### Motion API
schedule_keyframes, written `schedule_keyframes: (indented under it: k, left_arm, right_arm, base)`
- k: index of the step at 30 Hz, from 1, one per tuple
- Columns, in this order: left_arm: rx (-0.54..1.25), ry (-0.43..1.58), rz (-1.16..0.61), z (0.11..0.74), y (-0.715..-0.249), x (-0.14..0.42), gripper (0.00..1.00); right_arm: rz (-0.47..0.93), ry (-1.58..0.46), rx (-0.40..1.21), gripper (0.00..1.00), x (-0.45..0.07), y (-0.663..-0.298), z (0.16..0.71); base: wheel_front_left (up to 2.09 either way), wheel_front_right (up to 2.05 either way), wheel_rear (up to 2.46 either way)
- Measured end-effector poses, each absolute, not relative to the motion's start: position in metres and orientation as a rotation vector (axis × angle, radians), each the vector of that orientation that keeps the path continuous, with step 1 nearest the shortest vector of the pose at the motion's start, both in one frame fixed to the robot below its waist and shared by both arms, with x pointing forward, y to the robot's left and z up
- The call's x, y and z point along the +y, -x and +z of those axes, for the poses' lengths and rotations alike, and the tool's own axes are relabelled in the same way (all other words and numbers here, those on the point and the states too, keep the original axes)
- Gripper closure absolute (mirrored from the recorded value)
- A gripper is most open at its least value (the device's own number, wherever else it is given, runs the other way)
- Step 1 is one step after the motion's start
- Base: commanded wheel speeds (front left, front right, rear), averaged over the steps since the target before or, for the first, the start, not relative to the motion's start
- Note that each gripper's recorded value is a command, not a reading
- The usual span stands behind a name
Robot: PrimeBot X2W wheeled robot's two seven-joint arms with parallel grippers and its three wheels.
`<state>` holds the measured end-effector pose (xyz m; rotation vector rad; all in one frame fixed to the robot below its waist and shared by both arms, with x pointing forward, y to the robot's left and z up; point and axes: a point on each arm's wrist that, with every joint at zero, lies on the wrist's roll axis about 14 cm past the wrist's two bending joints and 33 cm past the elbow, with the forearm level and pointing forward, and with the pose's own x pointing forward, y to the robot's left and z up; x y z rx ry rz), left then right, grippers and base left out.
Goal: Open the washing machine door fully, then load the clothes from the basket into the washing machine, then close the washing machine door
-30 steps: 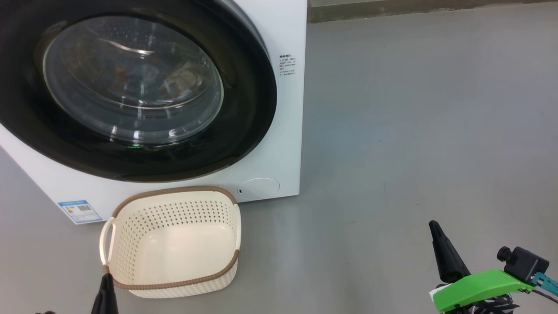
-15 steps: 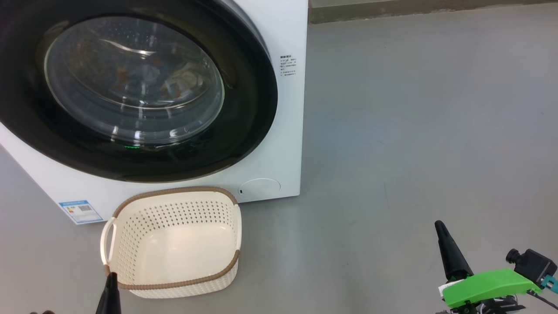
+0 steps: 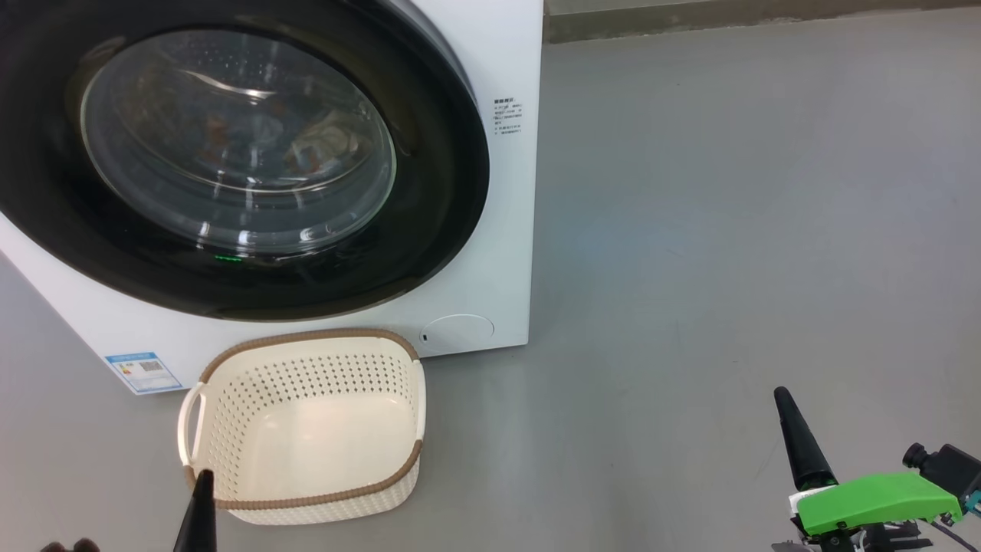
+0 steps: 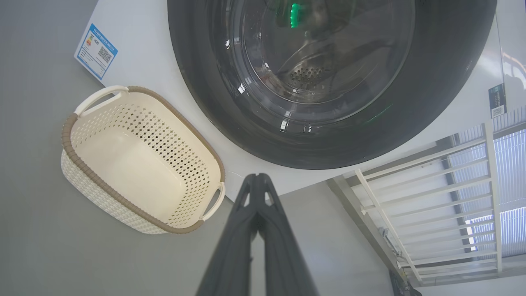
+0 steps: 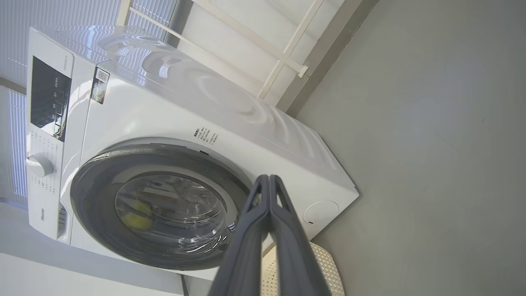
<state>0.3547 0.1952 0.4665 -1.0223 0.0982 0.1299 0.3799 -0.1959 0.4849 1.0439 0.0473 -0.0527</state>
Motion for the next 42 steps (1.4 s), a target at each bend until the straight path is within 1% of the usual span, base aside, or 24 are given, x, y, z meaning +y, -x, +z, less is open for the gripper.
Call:
schedule_keyframes:
  k: [42]
  left_arm:
    - [0.088,1.512,0.054,0.479,-0.374,0.185,1.00]
  right_arm:
    - [-0.070,-1.493,0.034,1.00,-0.206,-0.380,0.486]
  base:
    - [0.00,0.00,0.00]
